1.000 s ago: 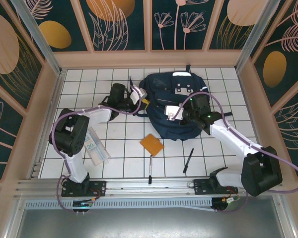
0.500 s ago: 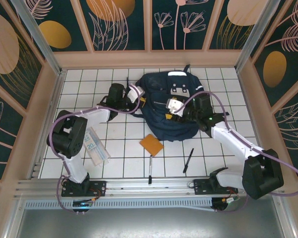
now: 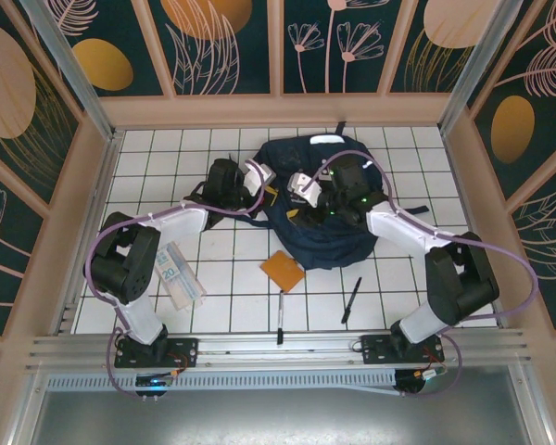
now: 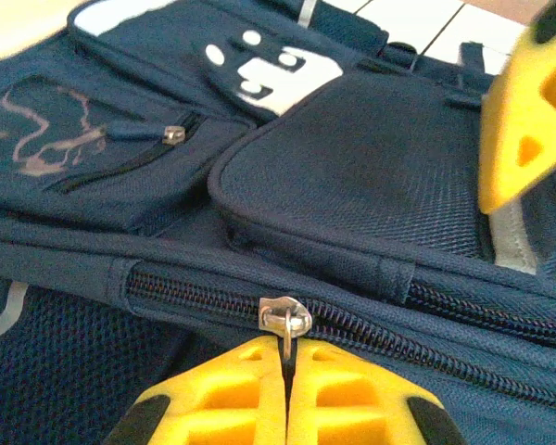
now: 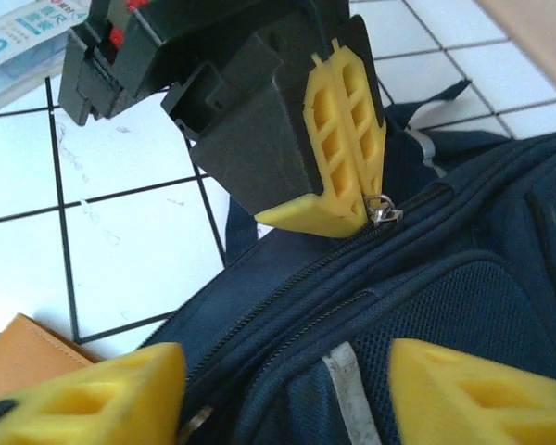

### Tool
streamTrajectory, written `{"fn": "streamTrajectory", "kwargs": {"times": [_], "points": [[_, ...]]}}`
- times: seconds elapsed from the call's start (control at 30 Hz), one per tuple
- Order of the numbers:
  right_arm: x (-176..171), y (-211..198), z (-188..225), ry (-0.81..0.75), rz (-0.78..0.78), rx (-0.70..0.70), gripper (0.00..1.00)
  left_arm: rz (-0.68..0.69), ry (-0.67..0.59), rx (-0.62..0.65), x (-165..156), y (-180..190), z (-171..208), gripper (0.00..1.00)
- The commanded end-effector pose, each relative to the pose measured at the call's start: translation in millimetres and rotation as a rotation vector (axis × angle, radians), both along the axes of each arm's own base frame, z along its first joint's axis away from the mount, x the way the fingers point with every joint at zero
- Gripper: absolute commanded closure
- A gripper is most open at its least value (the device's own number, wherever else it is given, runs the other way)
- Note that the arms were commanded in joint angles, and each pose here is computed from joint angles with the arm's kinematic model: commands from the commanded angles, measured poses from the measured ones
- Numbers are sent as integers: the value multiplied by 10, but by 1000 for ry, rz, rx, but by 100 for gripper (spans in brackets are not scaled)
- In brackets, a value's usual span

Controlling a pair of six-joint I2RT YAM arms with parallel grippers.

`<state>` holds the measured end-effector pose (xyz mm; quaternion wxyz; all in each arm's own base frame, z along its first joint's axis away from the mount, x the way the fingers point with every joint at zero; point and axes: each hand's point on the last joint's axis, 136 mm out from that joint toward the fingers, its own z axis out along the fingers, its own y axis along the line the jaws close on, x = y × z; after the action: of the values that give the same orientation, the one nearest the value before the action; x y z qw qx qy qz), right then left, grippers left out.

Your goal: Pack the student bag

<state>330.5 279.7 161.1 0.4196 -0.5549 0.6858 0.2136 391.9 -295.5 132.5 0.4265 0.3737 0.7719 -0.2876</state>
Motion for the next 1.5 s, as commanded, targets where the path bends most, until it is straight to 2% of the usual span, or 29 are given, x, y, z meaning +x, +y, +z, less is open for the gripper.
{"fn": "streamTrajectory", "kwargs": {"times": [0.0,0.13,0.27,0.4,0.5,0.7,0.87,0.9,0.97,1.03,1.07,1.1,1.13,1.2,1.27,1.33,1.43,1.47], "points": [[79,-113,-131,23,-74,-108,57,28,-57,-23,69,8,311,100],[96,-244,-280,-8,-99,-252,100,40,-59,21,113,111,243,100],[88,-368,-247,-120,-97,-320,100,138,-29,70,321,462,130,100],[21,-397,-65,-235,-57,-307,100,237,-28,189,570,812,-141,100],[-59,-372,6,-273,-11,-286,100,220,25,254,678,813,-386,100],[-157,-371,12,-281,21,-270,100,234,71,228,834,736,-468,100],[-207,-416,75,-329,22,-267,100,361,104,273,1005,996,-582,99],[-192,-411,97,-330,8,-254,100,365,108,267,1012,1014,-579,90],[-133,-391,175,-329,-32,-213,100,333,80,238,958,968,-488,81],[-10,-389,310,-334,-122,-153,73,322,32,169,909,923,-289,72],[96,-401,445,-342,-205,-97,54,301,11,129,863,882,-166,66],[224,-450,607,-337,-320,-25,13,269,-6,93,812,828,-35,64],[342,-529,755,-338,-430,33,1,239,-17,65,763,777,71,63],[581,-826,1046,-294,-732,168,1,155,-40,5,623,666,309,61],[699,-1165,1113,-212,-972,229,1,93,-82,-22,484,603,496,60],[728,-1498,1050,-88,-1180,282,1,35,-136,-21,337,553,661,56],[607,-1992,821,156,-1483,386,1,-82,-208,46,91,349,731,53],[558,-2099,724,237,-1534,408,1,-125,-239,79,2,239,737,50]]}}
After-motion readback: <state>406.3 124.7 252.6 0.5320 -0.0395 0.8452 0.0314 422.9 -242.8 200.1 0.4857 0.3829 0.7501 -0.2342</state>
